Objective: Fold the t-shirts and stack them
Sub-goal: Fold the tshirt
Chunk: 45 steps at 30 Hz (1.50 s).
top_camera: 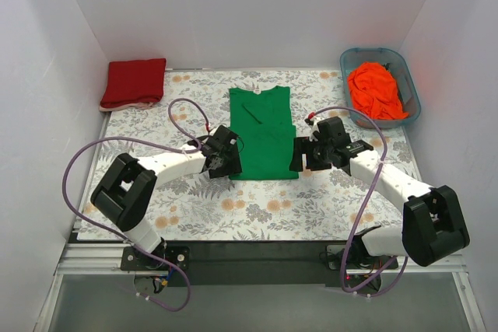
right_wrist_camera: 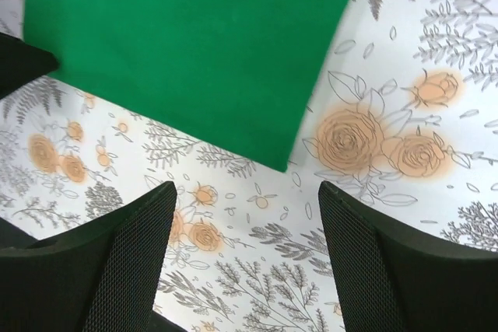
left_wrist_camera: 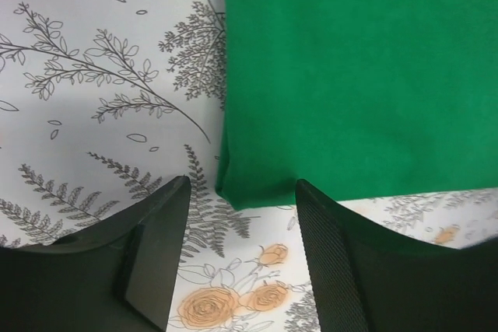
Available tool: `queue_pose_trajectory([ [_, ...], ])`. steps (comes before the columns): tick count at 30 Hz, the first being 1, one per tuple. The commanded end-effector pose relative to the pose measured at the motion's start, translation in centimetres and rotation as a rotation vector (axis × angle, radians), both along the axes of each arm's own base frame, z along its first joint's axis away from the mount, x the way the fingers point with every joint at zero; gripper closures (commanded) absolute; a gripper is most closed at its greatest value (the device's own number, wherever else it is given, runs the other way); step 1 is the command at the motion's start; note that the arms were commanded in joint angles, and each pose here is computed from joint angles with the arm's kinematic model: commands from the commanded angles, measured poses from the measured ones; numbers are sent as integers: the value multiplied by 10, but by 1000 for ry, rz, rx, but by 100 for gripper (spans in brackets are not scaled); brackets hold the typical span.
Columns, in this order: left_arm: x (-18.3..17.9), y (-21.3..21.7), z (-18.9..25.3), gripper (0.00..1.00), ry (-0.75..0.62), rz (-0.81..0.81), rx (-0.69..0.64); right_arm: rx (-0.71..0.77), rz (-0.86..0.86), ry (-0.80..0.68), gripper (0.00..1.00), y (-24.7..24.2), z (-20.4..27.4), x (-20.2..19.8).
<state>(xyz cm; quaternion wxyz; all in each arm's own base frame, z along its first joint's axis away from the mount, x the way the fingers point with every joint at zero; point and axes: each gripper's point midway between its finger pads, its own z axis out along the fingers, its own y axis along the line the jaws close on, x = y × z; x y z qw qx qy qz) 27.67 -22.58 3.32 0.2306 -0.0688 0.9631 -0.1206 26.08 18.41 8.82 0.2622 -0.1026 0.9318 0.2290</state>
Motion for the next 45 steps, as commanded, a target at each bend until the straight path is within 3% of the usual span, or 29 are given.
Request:
queue_pose_trajectory([
  [1,4,3,6,46,-8,-3,44,-79,-30,20,20,-18,-11,-9],
  [11,-11,-4,-22,61,82,-31,100,-88,-34,86,21,-15,-29,-11],
  [20,-31,5,-40,62,168,2,227,-62,-28,94,22,-10,-32,-12],
  [23,-37,6,-43,69,184,2,238,-41,-28,110,22,-4,-35,-12],
  [29,-44,11,-41,100,198,7,234,-29,-43,134,24,8,-44,-9],
  [45,-79,8,-24,100,257,-12,157,-126,-98,135,37,10,-53,-19],
])
